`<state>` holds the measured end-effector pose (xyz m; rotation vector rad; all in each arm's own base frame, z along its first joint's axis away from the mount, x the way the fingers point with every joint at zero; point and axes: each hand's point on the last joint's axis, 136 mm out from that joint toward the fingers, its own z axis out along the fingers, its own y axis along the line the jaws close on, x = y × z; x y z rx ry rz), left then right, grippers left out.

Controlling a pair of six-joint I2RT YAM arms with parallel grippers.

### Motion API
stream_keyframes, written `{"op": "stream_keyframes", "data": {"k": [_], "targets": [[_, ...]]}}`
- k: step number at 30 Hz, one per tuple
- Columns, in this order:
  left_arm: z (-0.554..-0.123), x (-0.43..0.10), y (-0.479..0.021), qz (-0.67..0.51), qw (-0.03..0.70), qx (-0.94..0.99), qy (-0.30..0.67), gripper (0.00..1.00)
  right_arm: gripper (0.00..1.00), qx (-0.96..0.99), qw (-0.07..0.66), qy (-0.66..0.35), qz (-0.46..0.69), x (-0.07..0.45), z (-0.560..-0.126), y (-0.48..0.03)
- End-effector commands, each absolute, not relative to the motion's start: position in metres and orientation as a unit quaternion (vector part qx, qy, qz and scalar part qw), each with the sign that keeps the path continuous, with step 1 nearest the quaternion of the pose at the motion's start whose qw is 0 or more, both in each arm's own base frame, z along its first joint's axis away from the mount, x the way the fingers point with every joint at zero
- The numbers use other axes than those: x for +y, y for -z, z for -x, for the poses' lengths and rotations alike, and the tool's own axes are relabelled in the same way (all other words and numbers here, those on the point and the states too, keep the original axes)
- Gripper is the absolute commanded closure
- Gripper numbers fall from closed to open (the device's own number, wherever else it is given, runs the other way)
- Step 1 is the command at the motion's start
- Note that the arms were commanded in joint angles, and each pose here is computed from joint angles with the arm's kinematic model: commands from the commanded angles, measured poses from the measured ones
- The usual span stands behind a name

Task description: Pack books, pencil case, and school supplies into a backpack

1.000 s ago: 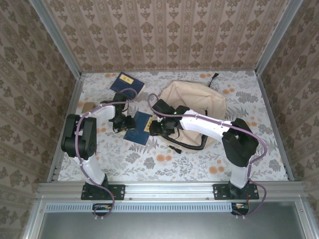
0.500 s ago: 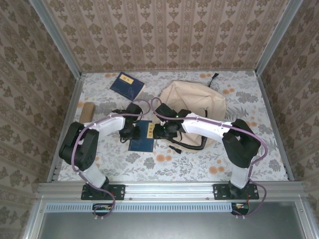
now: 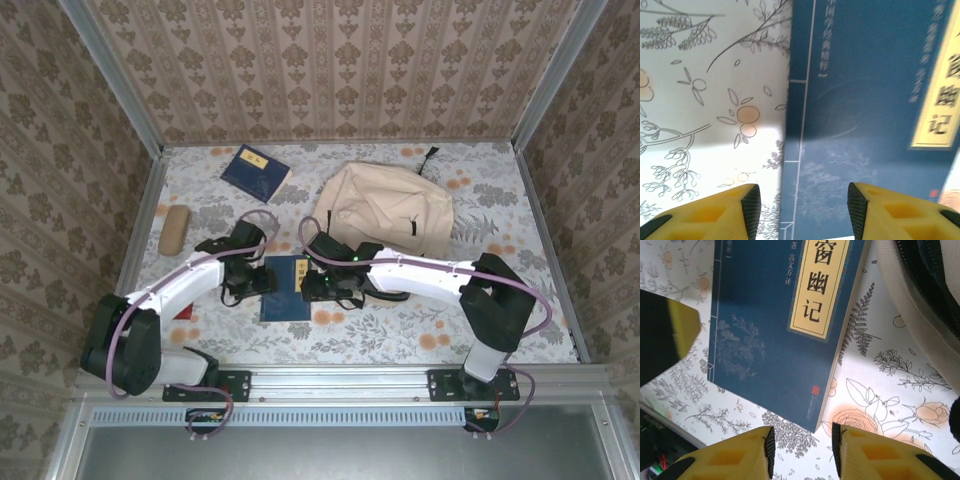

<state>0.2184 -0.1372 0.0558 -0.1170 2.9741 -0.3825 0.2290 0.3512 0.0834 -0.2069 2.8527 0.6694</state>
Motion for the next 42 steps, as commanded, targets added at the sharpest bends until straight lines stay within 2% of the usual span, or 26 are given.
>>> {"op": "stream_keyframes", "data": {"k": [1,11,14,20,26,31,42], "targets": [[-0.217,-0.149,-0.06,0.039,0.057,0.979,0.193,0.46,0.61,0.969,0.094,-0.219,0.06,0.363,-0.24,-0.072],[-0.22,-0.143,-0.041,0.065,0.027,0.973,0.22,0.43,0.63,0.982,0.078,-0.163,0.053,0.362,-0.249,-0.032],[-0.218,-0.146,-0.034,0.067,0.009,0.972,0.224,0.46,0.68,0.983,0.068,-0.158,0.057,0.361,-0.246,-0.022],[-0.211,-0.149,-0.021,0.069,-0.017,0.972,0.224,0.49,0.72,0.985,0.065,-0.145,0.065,0.357,-0.245,-0.014],[-0.207,-0.162,-0.02,0.057,-0.023,0.963,0.261,0.47,0.74,0.985,0.045,-0.152,0.071,0.359,-0.239,-0.004],[-0.209,-0.179,-0.038,0.039,-0.011,0.946,0.32,0.48,0.74,0.984,0.034,-0.156,0.075,0.361,-0.236,-0.001],[-0.218,-0.208,-0.112,0.007,0.058,0.892,0.449,0.48,0.74,0.985,0.032,-0.148,0.078,0.359,-0.236,0.002]]}}
